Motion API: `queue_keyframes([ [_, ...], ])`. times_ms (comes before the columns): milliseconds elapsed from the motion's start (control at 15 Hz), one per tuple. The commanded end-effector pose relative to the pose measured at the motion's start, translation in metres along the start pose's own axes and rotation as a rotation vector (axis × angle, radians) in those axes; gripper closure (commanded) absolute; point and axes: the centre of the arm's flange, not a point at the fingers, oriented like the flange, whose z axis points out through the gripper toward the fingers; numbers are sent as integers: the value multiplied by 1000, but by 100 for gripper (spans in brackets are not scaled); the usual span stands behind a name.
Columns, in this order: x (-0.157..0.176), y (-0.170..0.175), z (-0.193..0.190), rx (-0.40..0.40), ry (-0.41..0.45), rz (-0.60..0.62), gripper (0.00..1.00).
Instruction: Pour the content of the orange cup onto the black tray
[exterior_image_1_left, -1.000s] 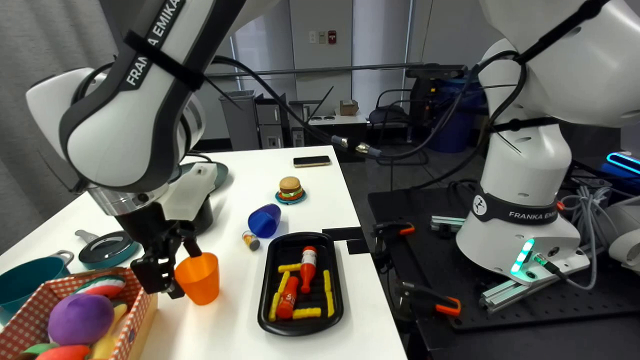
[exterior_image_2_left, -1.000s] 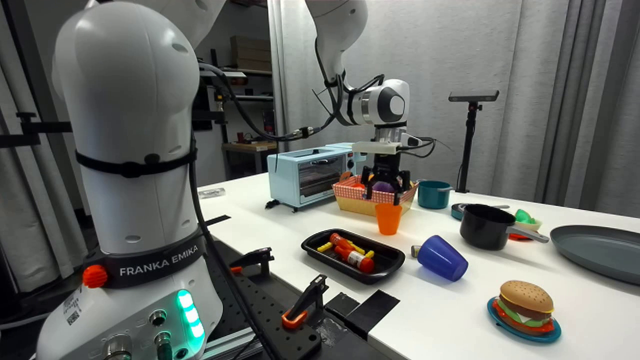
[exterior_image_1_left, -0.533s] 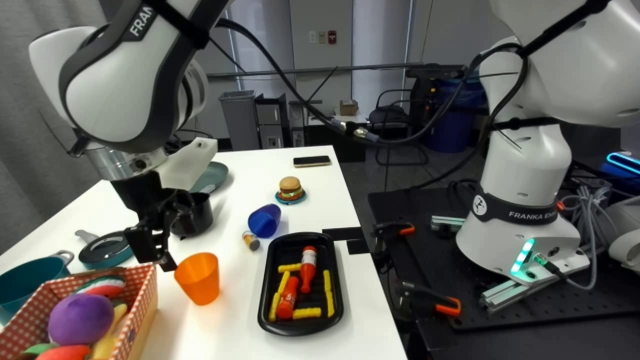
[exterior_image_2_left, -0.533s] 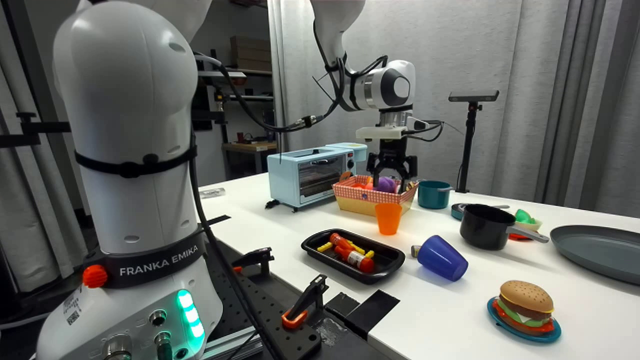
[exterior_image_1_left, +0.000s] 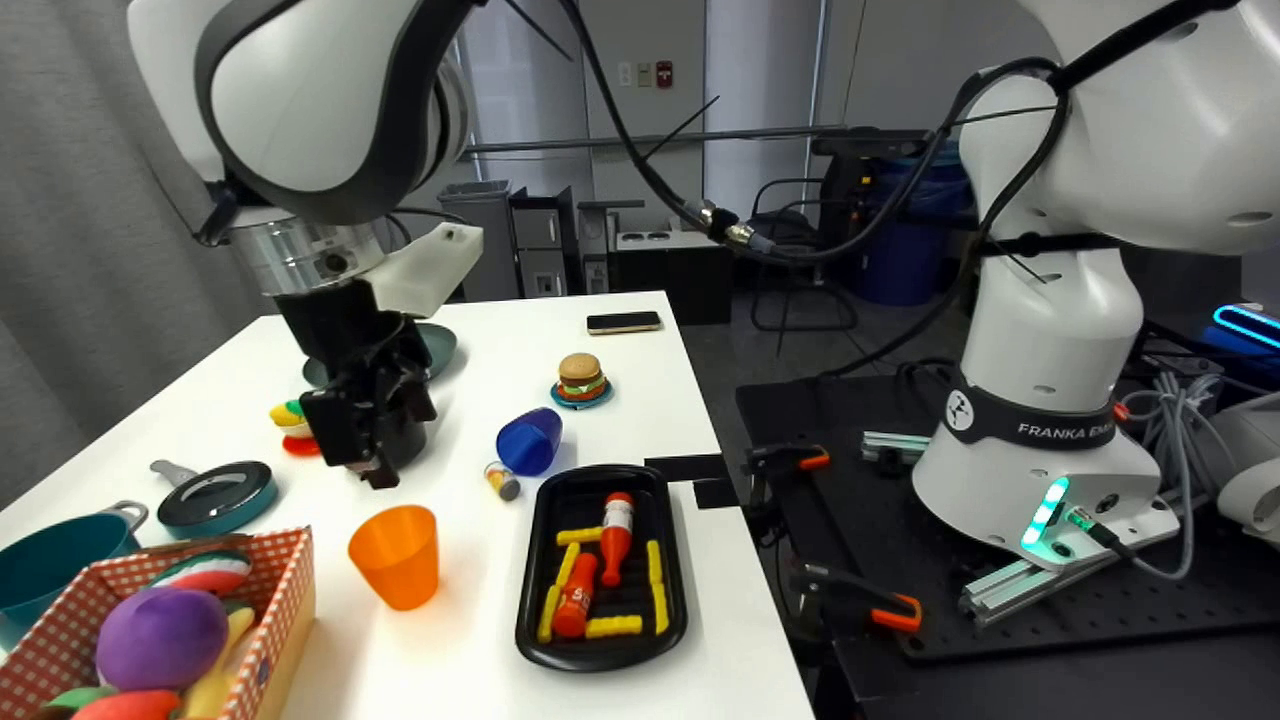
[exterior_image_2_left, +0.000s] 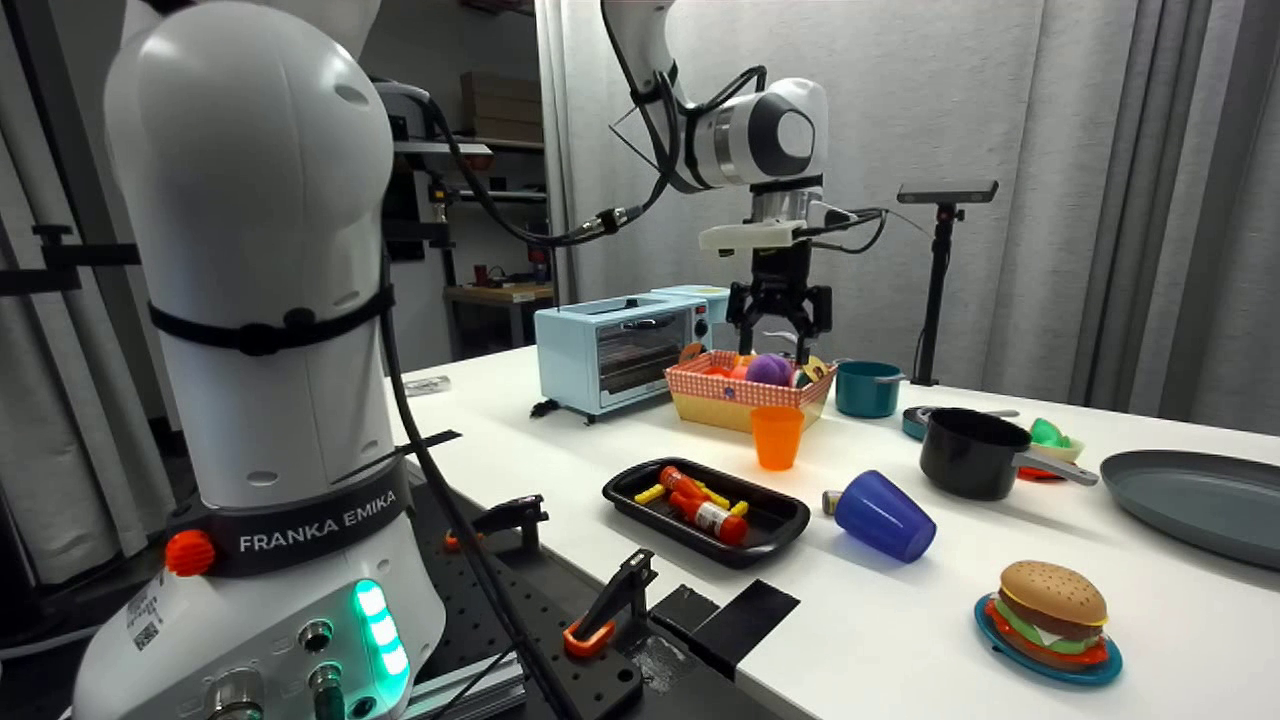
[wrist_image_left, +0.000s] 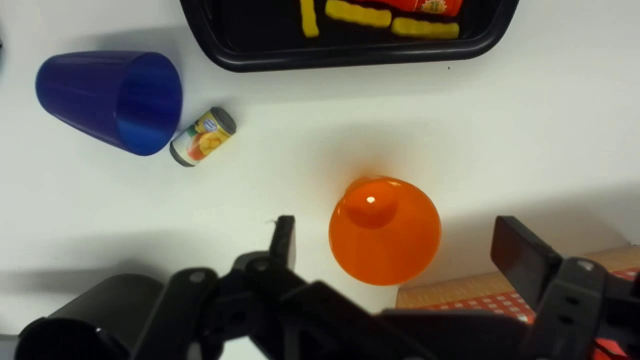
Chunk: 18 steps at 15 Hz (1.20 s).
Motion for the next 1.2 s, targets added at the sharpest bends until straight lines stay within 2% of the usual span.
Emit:
queue_keyframes([
  [0, -46, 9, -24, 26, 7, 53, 0],
  [467, -96, 10, -41, 54, 8, 95, 0],
  [1133, -140, -1, -46, 63, 10, 130, 0],
])
